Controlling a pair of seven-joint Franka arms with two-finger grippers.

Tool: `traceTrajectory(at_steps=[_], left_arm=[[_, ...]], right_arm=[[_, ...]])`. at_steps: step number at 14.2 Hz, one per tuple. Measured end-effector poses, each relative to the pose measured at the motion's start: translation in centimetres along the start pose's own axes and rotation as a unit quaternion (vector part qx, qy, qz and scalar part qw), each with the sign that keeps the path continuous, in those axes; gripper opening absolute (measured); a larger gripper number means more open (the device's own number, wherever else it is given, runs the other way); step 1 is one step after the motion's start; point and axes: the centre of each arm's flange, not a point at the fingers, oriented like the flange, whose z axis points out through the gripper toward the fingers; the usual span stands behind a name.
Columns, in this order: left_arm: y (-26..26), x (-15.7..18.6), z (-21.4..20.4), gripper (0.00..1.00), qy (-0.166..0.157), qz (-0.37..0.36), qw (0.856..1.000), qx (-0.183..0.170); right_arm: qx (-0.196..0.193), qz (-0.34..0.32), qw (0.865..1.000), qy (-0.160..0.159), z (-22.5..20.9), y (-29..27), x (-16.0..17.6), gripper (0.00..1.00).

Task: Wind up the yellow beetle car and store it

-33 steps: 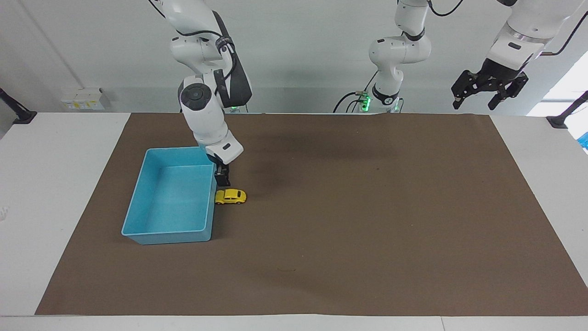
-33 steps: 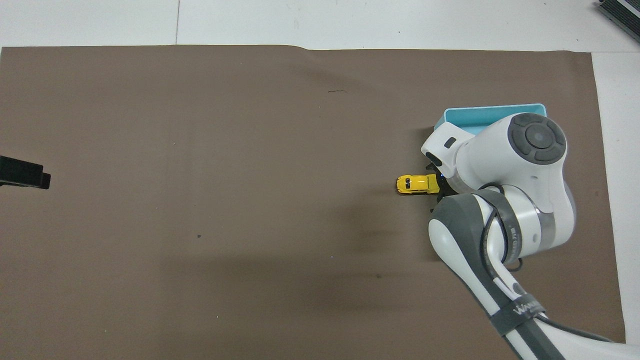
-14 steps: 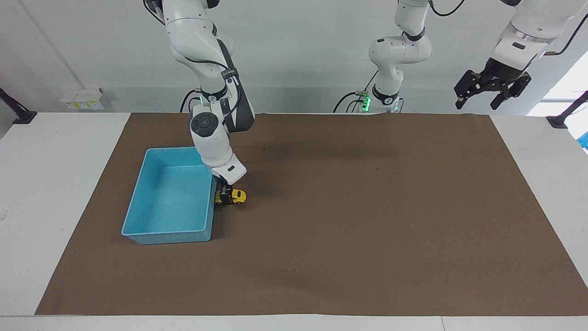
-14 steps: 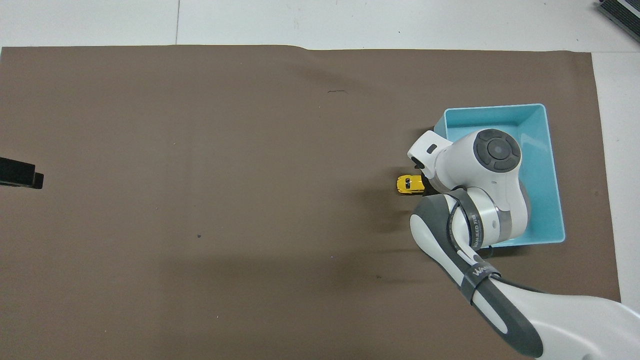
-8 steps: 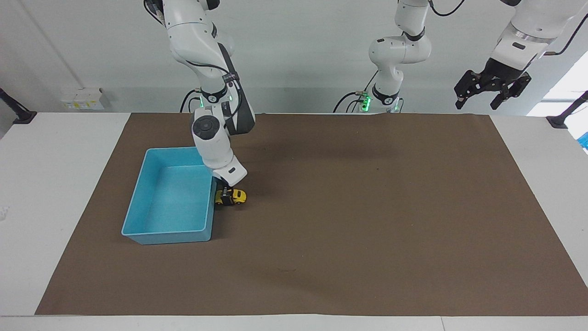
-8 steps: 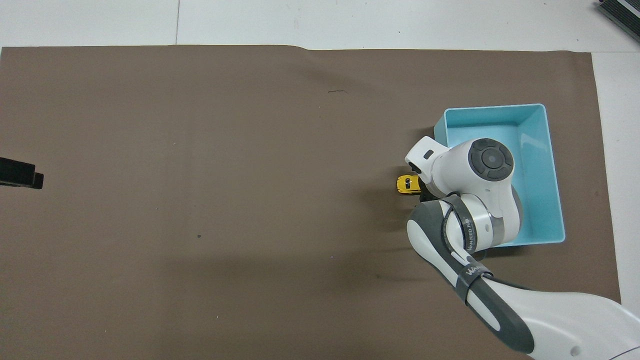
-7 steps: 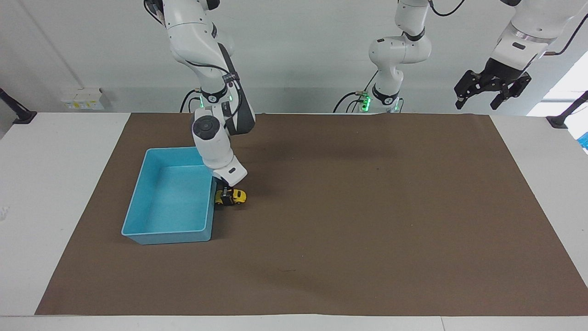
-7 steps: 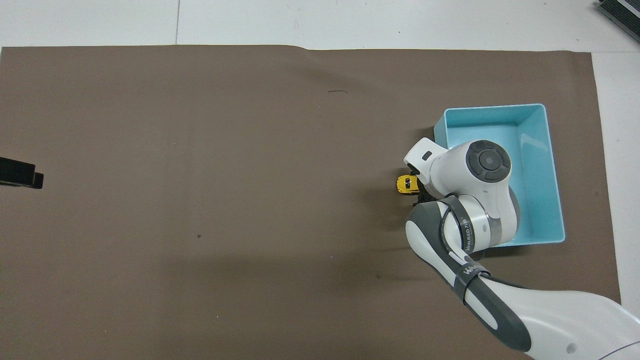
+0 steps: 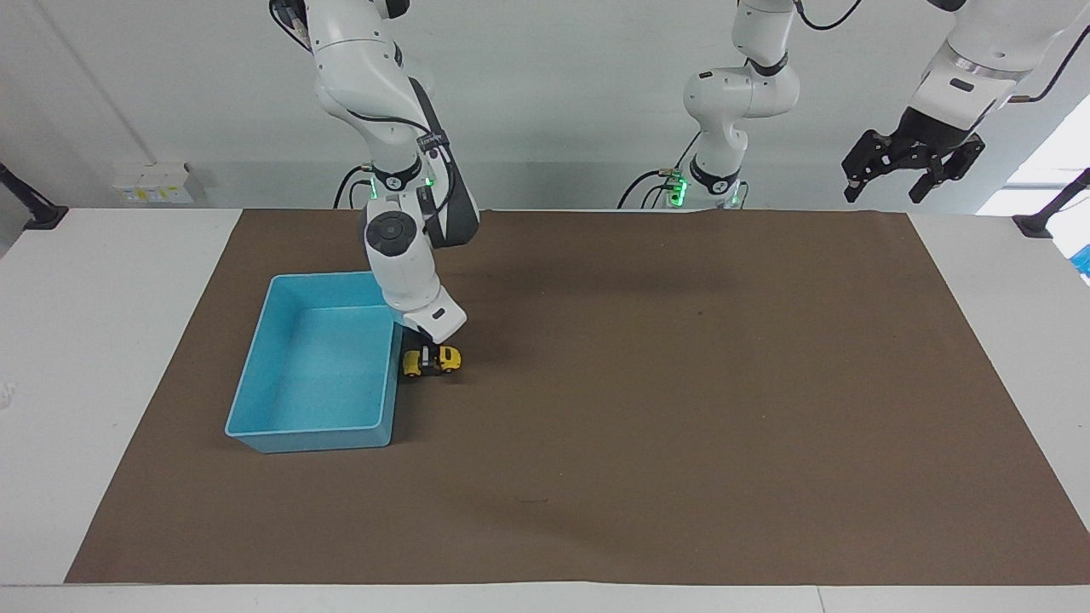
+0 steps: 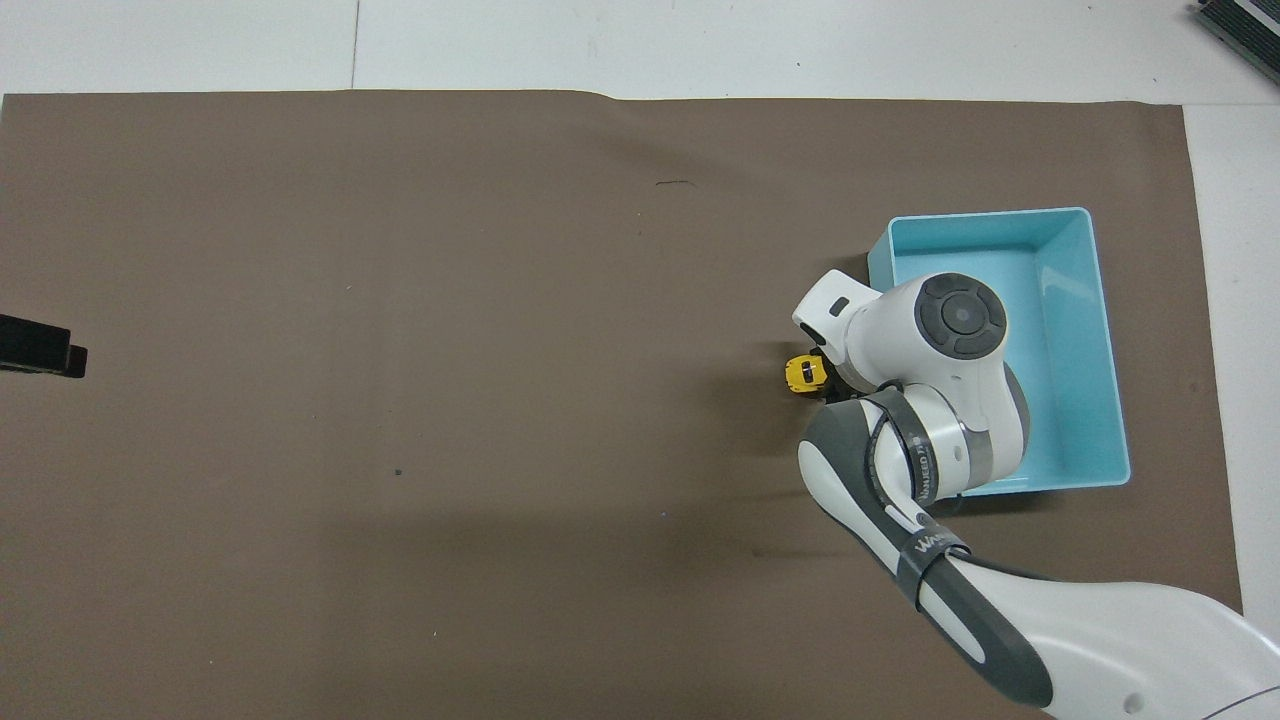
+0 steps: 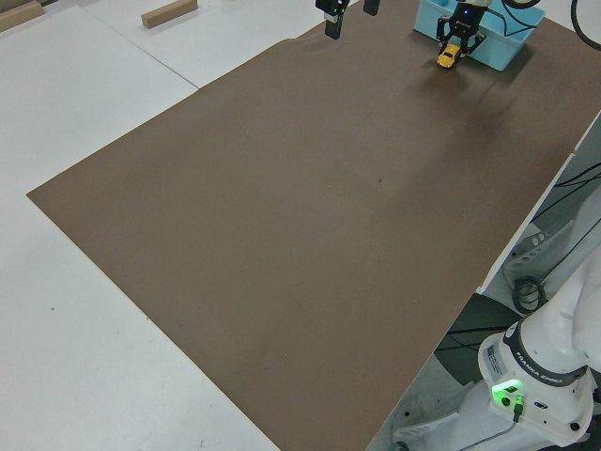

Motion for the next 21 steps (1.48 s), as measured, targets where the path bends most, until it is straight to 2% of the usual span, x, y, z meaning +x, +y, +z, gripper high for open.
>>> traceTrajectory(at_steps=[5,13,21], left_arm=[[0.0,0.0,0.0,1.0,0.0,0.0,1.0,0.0],[0.0,0.0,0.0,1.0,0.0,0.0,1.0,0.0],[0.0,0.0,0.0,1.0,0.0,0.0,1.0,0.0]], right_arm=[[-0.003,0.003,1.0,0.002,-2.5,1.1,3.1,0.49],[0.012,0.006,1.0,-0.003,-7.3,2.5,3.2,0.49],[0.018,0.018,1.0,-0.007,-11.3,1.9,1.6,0.49]])
